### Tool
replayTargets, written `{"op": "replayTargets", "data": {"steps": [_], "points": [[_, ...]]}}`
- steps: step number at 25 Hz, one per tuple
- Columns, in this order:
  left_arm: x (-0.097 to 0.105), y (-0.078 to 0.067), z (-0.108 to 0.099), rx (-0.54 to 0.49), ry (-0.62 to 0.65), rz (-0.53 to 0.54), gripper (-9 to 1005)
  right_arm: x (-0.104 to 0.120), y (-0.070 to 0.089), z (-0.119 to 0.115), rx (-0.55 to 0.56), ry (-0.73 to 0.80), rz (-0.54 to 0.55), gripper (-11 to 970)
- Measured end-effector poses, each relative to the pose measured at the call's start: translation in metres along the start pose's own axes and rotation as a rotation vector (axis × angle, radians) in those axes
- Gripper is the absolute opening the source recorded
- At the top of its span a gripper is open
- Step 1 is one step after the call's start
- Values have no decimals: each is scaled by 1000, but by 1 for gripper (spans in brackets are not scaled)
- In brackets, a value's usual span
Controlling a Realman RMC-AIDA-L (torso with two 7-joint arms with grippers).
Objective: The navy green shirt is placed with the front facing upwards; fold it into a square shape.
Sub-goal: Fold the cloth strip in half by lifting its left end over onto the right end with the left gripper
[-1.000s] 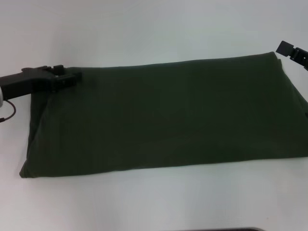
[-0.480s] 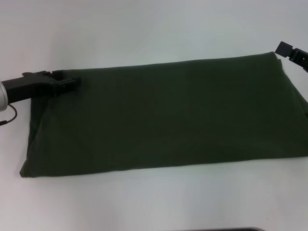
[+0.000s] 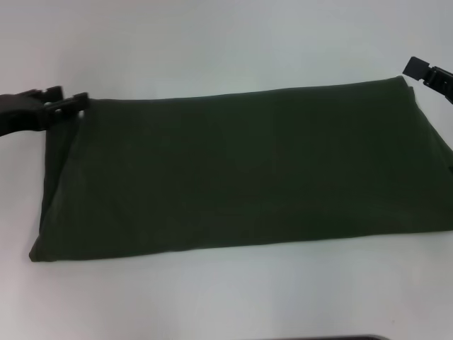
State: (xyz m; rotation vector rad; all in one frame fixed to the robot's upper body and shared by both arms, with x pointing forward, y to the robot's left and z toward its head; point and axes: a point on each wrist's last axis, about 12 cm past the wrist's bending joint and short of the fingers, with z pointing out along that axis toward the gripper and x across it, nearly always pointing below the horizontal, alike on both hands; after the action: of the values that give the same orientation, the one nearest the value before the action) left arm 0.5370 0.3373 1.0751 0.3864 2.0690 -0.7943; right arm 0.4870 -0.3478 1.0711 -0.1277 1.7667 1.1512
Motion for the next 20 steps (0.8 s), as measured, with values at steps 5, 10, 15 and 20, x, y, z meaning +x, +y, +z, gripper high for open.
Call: {"op": "replayTargets", "data": {"steps": [5, 10, 15, 20], "points": [[6, 5, -23, 14, 26, -71, 685, -2, -1, 2, 1, -2, -15, 155], [12, 11, -36, 6, 99, -137, 688, -6, -3, 3, 15, -16, -20, 364], [16, 13, -38, -4, 203, -178, 747, -8, -4, 2, 18, -17, -20, 461], [15, 16, -37, -32, 242, -198, 859, -10, -5, 0, 25, -19, -20, 557]]}}
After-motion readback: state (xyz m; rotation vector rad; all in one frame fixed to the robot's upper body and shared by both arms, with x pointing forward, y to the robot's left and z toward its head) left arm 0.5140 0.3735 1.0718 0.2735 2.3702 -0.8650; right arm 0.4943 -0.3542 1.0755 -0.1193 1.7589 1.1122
